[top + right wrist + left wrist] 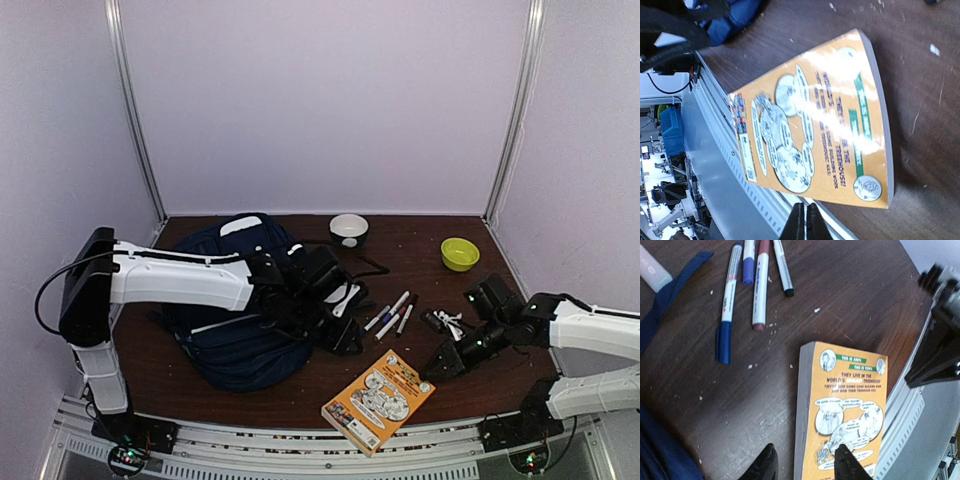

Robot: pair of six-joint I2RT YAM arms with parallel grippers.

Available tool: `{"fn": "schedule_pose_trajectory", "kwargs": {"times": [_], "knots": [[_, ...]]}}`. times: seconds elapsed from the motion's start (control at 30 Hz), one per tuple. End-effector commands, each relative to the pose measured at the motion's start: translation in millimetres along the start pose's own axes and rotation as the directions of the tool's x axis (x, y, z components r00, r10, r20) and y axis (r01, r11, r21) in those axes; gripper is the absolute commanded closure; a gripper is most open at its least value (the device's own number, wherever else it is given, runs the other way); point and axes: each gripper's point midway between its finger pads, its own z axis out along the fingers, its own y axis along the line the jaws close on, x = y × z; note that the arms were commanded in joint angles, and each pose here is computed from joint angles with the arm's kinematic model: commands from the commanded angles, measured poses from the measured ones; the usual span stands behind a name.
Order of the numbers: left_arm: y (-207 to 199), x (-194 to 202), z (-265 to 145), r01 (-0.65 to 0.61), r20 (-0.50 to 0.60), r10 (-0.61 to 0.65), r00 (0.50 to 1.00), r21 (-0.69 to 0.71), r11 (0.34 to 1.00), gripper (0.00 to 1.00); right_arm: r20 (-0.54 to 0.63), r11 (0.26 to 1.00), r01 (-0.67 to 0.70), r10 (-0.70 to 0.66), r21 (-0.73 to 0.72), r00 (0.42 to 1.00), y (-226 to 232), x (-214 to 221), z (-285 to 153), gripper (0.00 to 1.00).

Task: Pack the student bag
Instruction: Adjust the book at the corner of the board.

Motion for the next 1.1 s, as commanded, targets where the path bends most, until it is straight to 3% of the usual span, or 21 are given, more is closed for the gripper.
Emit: {"fn": "schedule_pose_trajectory", "kwargs": {"times": [0.0,0.13,0.33,0.43,0.53,0.67,0.8,1.0,1.07], "knots": [[-1,-29,10,-0.044,0.039,0.044,0.998,0.003,0.999,0.60,-0.139,0.997,-0.071,0.076,0.040,0.987,-8,40,13,1.00],[3,-43,17,-0.035,0.058,0.034,0.998,0.005,0.999,0.60,-0.277,0.983,-0.158,0.178,0.093,0.944,-21,89,25,1.00],[-2,-58,33,-0.037,0.080,0.034,0.996,0.040,0.999,0.55,-0.232,0.973,-0.128,0.172,0.191,0.957,-38,76,33,1.00],[-7,-65,42,-0.060,0.085,0.054,0.995,0.070,0.996,0.53,-0.139,0.971,-0.100,0.132,0.215,0.982,-46,41,37,0.98],[-6,-70,54,-0.073,0.074,0.067,0.995,0.083,0.994,0.53,-0.043,0.976,0.010,-0.001,0.217,0.999,-40,-11,37,0.99],[13,-66,60,-0.043,0.055,0.041,0.998,0.052,0.998,0.59,-0.001,0.987,0.065,-0.066,0.146,0.998,-23,-70,51,1.00],[37,-57,38,0.012,0.072,-0.007,0.997,-0.070,0.997,0.62,-0.009,0.992,0.102,-0.101,0.078,0.995,1,-103,57,0.96],[36,-44,-34,0.069,0.193,-0.047,0.980,-0.111,0.991,0.60,0.068,0.987,0.134,-0.140,0.086,0.988,5,-88,33,0.95],[40,-27,-42,0.120,0.182,-0.100,0.978,-0.101,0.988,0.58,0.091,0.983,0.161,-0.169,0.090,0.981,7,-81,23,0.93]]}}
